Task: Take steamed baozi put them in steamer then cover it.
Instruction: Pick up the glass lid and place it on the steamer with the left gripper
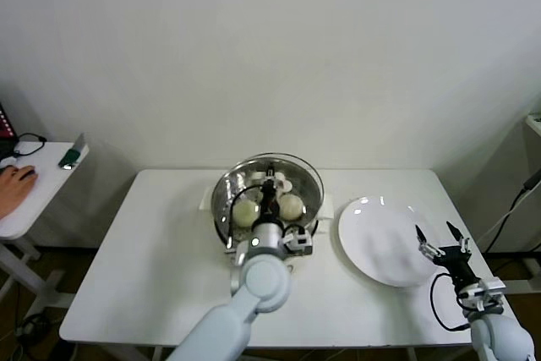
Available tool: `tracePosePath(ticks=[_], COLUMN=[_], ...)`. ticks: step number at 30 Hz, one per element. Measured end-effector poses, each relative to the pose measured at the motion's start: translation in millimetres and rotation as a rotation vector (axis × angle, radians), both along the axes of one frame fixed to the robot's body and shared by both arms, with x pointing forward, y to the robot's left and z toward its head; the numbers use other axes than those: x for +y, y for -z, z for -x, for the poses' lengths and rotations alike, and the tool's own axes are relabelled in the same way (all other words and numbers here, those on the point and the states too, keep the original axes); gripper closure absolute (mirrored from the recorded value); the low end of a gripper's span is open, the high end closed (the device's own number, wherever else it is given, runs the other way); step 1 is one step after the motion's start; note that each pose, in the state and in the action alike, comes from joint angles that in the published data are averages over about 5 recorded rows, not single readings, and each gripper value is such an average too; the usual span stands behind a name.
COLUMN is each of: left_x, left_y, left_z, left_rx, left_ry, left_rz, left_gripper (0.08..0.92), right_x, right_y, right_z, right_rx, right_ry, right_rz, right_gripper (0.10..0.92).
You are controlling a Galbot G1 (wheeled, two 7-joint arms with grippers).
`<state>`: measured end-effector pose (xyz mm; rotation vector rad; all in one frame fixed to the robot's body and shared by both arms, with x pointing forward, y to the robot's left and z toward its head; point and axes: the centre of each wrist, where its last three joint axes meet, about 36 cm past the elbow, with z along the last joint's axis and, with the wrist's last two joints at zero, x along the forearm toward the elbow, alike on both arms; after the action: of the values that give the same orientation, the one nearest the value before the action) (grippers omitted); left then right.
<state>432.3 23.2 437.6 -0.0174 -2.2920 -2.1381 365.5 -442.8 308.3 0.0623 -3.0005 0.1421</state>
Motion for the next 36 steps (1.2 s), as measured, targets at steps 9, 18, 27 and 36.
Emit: tracePosePath(ticks=[9,18,27,36], left_x=[0,-2,-2,-2], left_y=[8,15,20,24], left_z=[-7,-8,-11,-9], left_rx=[0.012,0.022,0.026,0.03], left_ry=[-0.014,-0.015,-0.018,-0.016], left_rz=[-0.018,-0.04,-0.059,-0.067], left_gripper=[0.848,0.848,0.848,0.848], right_x=[-3,-4,-5,-5], right_y=[2,3,3,3], right_z=[2,1,1,1], right_rx=[0.001,0.0,-0.004,-0.003], right_ry=[0.004,0.006,0.01,0.013], right_rz=[0.001,0.002,0.001,0.0], right_gripper=[0.2,0.2,0.2,0.2])
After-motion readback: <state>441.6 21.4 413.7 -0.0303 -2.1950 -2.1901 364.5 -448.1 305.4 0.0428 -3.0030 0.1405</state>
